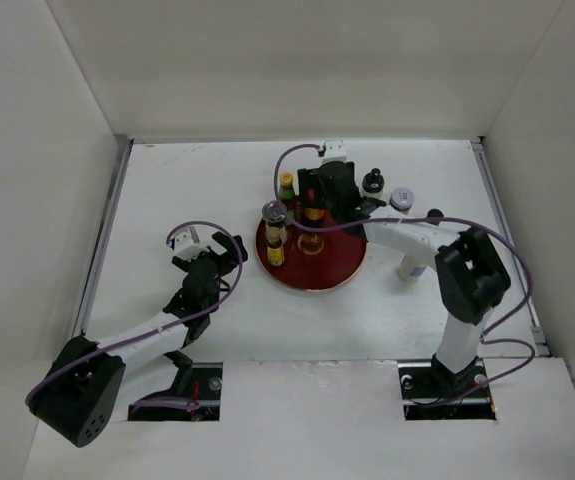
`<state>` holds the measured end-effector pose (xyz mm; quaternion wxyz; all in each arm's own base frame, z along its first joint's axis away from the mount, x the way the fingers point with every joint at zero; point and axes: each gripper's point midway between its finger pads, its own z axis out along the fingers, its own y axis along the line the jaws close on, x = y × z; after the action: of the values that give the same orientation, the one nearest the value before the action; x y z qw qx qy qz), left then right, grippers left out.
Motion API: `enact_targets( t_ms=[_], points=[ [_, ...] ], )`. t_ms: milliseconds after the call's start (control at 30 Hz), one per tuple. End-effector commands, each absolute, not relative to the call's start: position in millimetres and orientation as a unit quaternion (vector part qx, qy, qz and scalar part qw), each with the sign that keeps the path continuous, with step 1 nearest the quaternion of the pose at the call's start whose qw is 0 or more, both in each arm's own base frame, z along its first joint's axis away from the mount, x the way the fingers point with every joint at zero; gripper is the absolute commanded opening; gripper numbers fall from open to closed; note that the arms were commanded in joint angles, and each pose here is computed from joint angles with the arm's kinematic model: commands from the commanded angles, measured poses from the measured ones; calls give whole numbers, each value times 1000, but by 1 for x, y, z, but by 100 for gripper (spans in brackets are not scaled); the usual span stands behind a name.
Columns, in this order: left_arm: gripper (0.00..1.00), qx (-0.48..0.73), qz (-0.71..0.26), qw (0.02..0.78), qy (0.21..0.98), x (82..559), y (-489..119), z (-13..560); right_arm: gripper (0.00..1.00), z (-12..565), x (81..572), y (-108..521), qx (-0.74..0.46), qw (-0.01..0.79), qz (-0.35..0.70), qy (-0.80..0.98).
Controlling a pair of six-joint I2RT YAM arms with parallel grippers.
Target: Organize the condiment bottles
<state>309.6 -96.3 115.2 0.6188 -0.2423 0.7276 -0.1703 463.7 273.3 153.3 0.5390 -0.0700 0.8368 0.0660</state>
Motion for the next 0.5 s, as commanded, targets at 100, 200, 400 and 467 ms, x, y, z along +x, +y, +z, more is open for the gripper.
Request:
enact_targets(
  t_ms=[100, 200, 400, 467],
  points=[
    [98, -250, -193, 634, 706, 315, -99, 133, 95, 257, 415, 212, -1, 620, 65, 782],
    [98, -252, -191, 633, 707, 316, -97, 132, 96, 266, 374, 146, 71, 637, 6, 768],
    [98, -247, -201, 621, 716, 317, -105, 126, 100, 243, 299, 28, 201, 620, -119, 749],
    [98, -244, -211, 618, 717, 317, -109, 126, 100, 229, 291, 20, 207, 597, -128, 765]
  ],
)
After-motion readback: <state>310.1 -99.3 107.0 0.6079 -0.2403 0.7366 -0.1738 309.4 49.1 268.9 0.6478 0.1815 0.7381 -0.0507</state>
